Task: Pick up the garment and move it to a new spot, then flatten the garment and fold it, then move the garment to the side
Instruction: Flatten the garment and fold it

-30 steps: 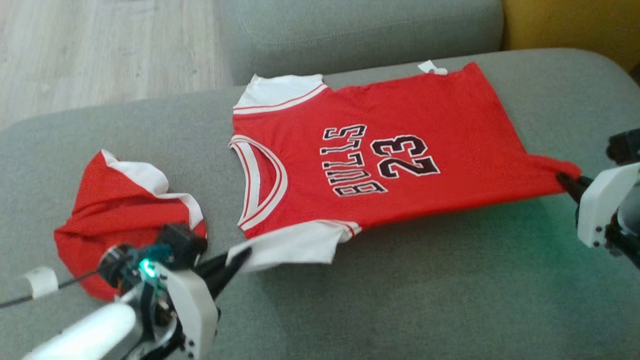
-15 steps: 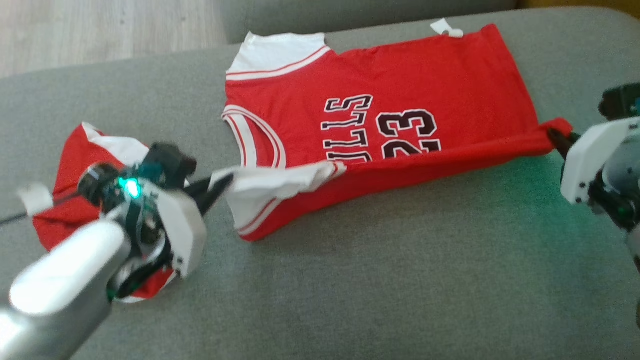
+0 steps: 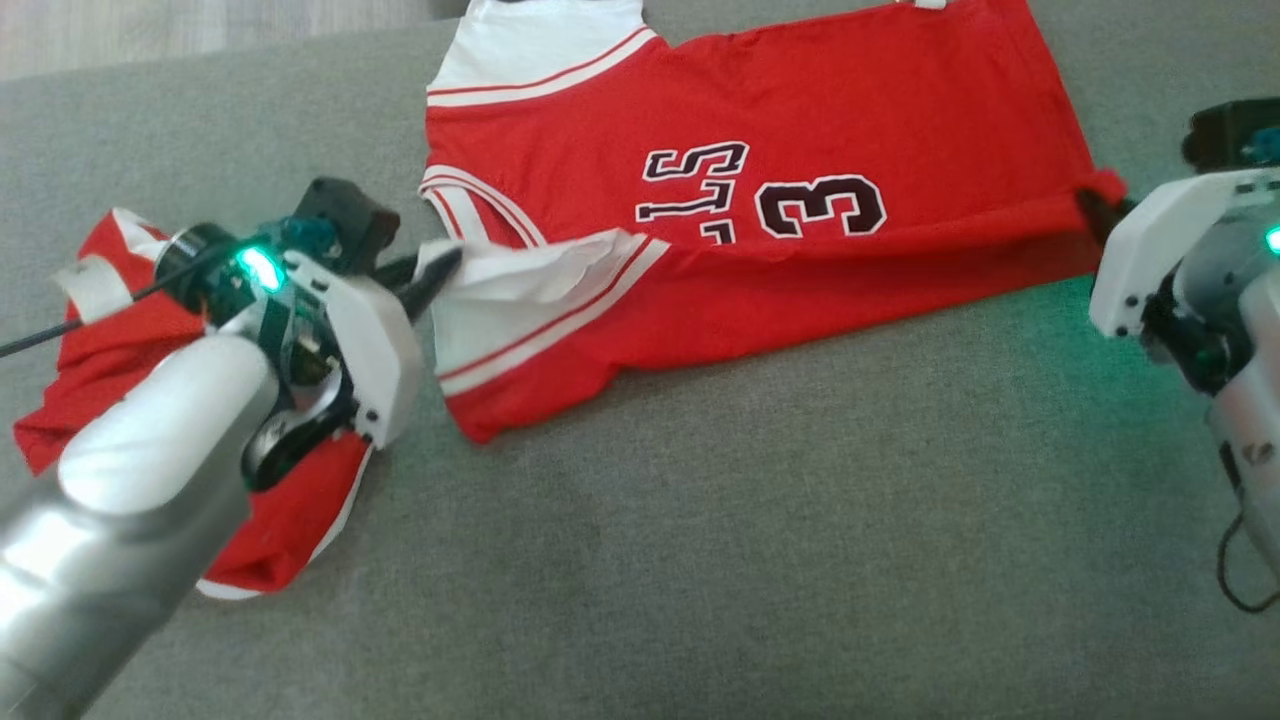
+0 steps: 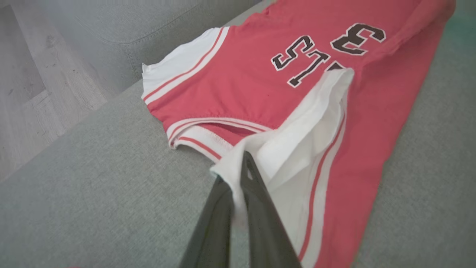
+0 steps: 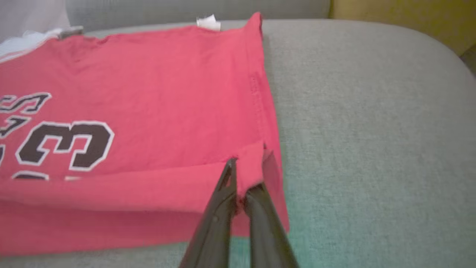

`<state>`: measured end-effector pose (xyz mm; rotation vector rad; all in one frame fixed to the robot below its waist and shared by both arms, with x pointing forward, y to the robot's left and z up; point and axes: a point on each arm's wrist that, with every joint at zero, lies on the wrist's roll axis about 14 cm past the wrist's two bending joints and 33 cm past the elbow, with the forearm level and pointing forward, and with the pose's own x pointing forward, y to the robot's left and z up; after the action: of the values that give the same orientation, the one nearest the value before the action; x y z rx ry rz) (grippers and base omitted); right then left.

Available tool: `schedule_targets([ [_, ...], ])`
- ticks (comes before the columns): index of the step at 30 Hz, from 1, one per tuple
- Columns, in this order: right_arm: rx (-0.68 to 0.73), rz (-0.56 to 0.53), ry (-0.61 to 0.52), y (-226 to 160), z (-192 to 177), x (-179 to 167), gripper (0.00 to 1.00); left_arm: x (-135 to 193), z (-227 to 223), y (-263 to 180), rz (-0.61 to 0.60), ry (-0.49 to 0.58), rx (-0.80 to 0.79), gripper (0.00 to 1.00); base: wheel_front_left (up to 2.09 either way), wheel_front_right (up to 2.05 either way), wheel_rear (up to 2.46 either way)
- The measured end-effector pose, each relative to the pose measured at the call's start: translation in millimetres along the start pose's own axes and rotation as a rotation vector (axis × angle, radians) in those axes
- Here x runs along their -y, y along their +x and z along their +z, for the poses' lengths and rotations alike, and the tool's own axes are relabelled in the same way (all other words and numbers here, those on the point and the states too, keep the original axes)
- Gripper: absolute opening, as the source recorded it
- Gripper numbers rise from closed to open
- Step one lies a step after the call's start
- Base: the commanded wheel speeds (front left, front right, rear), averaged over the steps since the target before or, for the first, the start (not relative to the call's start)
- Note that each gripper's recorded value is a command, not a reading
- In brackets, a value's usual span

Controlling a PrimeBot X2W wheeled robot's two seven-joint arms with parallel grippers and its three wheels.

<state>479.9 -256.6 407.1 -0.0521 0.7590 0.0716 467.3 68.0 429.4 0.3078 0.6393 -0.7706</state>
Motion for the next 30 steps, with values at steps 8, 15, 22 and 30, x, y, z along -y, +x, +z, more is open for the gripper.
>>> schedule_targets([
  [8,0.347,-0.057,0.142,-6.5,65.6,17.9,1.0,-37.1,62.7,-0.2,0.19,-0.035,0.318,1.0,0.0,0.0,0.0],
  [15,0.727,-0.043,0.16,-51.1,118.3,9.5,1.0,-41.7,133.9,-44.1,0.341,-0.159,0.749,1.0,0.0,0.0,0.0],
  [22,0.879,-0.07,0.151,-102.3,95.7,9.7,1.0,-5.0,117.0,-74.5,0.433,-0.307,0.857,1.0,0.0,0.0,0.0],
  [30,0.819,-0.095,0.212,-114.9,21.6,-17.3,1.0,34.8,32.3,-64.5,0.449,-0.435,0.71,1.0,0.0,0.0,0.0],
])
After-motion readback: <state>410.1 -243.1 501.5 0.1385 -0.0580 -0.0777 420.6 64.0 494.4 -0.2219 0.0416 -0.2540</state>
